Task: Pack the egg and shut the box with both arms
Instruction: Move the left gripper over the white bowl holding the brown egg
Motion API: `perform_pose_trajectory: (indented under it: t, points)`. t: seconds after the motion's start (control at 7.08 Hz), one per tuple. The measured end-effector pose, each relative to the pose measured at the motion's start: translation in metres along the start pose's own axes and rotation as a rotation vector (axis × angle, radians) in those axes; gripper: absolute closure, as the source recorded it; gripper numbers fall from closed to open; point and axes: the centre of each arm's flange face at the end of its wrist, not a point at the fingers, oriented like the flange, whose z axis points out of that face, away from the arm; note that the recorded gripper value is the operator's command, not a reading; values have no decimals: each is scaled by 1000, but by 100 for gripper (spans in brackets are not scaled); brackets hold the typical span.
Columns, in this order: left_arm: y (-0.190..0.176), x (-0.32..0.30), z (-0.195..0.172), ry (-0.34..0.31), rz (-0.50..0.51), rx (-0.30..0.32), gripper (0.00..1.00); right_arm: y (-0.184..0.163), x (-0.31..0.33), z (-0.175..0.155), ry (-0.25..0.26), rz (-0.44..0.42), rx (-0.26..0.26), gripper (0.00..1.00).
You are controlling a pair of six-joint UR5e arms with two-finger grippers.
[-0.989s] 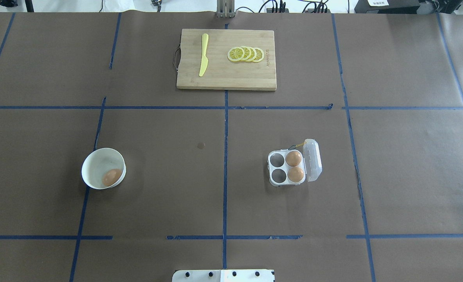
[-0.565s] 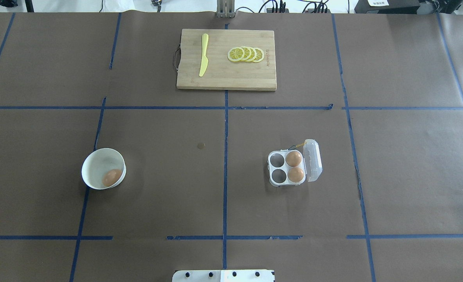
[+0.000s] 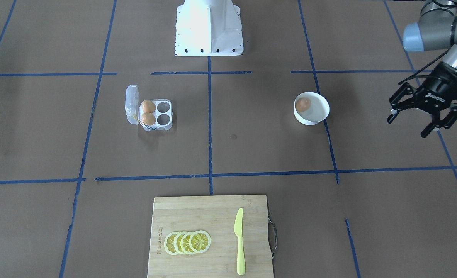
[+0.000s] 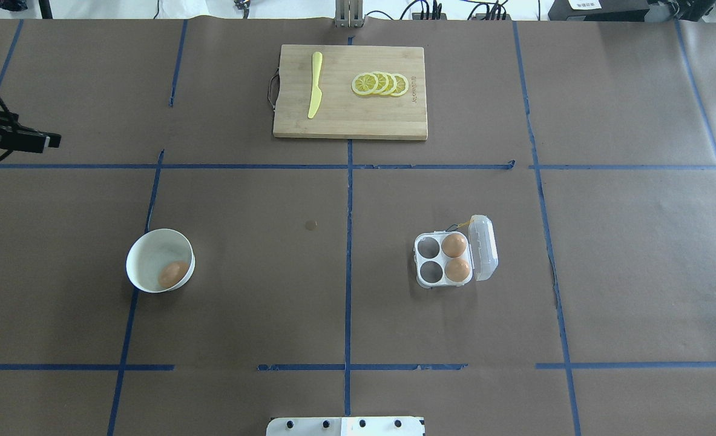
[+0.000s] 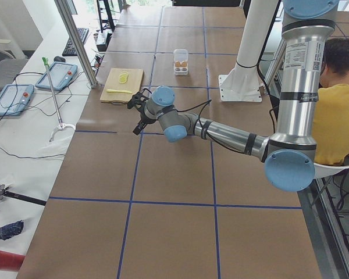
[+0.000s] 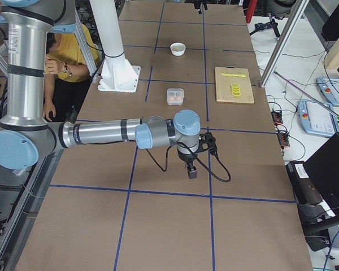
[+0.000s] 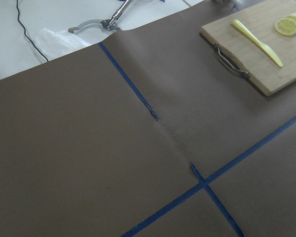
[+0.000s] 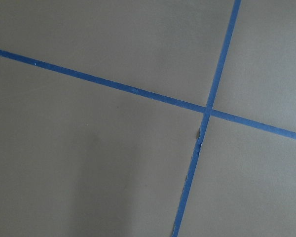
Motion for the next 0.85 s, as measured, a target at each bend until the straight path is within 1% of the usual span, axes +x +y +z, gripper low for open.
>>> perform_pose_trajectory:
  t: [0.14,0.28,0.56,0.71,0.85]
  points:
    - [3,31,9,-23,-17,-27,15,0,0,0,0,0,0,0]
    - [11,59,20,-24,-28,-54,20,0,0,0,0,0,0,0]
    - [34,113,46,15,-43,-107,21,-1,0,0,0,-1,0,0]
    - [46,136,55,38,-37,-129,31,-2,0,0,1,-1,0,0]
    - [56,151,61,55,-26,-149,33,-2,0,0,1,-1,0,0]
